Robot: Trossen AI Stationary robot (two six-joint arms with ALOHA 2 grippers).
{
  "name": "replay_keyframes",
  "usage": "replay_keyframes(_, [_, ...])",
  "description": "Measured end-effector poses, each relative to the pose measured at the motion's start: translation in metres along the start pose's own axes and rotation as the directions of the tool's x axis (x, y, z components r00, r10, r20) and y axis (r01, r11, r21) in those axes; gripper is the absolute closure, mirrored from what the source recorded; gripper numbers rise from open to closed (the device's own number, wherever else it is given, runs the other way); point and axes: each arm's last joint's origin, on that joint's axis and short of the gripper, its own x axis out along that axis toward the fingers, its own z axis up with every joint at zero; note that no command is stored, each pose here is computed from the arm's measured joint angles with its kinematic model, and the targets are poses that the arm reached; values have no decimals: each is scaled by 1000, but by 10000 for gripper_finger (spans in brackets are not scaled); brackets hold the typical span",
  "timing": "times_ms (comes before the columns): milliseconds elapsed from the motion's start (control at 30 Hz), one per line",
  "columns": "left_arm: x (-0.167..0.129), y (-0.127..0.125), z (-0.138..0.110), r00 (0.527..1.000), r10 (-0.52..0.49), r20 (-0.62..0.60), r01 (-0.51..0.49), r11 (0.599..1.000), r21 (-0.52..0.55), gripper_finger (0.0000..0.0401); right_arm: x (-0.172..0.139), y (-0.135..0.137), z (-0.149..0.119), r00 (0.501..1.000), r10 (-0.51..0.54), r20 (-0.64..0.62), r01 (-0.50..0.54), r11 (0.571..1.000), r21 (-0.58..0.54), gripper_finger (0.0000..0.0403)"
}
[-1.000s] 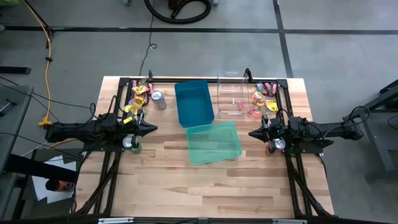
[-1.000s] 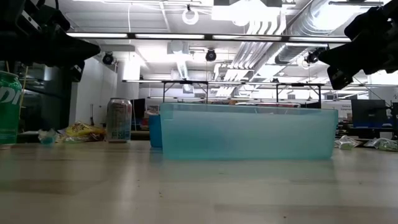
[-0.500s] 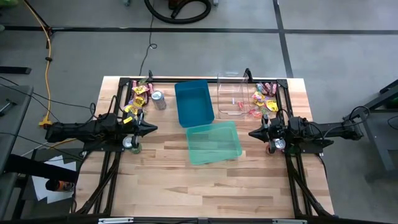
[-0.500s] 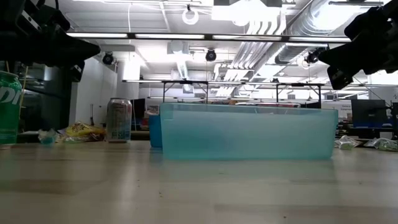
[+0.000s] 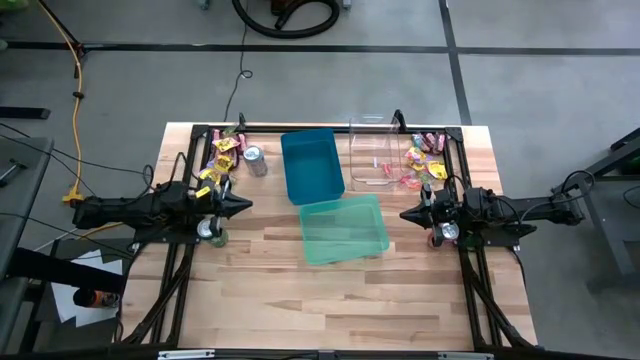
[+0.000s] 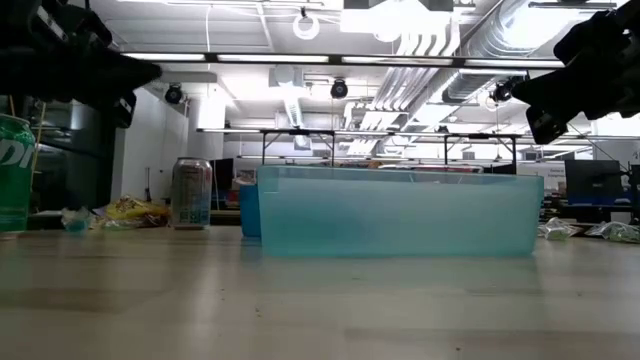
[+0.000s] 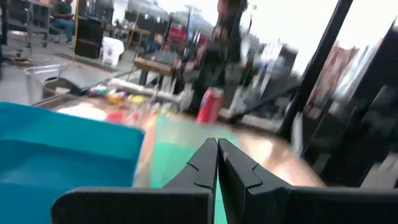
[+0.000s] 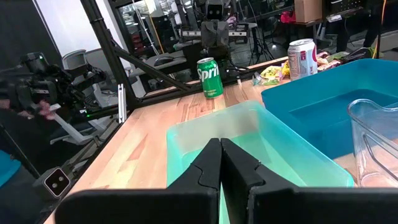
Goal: Sort candy
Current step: Put the green candy into the blue bin
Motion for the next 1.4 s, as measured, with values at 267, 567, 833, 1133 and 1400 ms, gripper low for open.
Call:
replay_keyframes(267, [-15,-6,49,826,129,549,44,956,-290,400,0,0,0,1000,0,0,0,1000,0,402])
replay_keyframes(567, [-22,-2,67,652,451,609,-104,849,-517,400,0,0,0,1000,0,0,0,1000,0,402])
replay_keyframes(833, [9,4,100,696,673,248,-520,712,-472,346,0,0,0,1000,0,0,0,1000,0,402])
replay_keyframes(1133, [16,50,153,397,850,-347,-917,380,-120,275,0,0,0,1000,0,0,0,1000,0,402])
replay_keyframes(1400, [24,123,153,147,696,-703,-977,214,8,273,0,0,0,1000,0,0,0,1000,0,402])
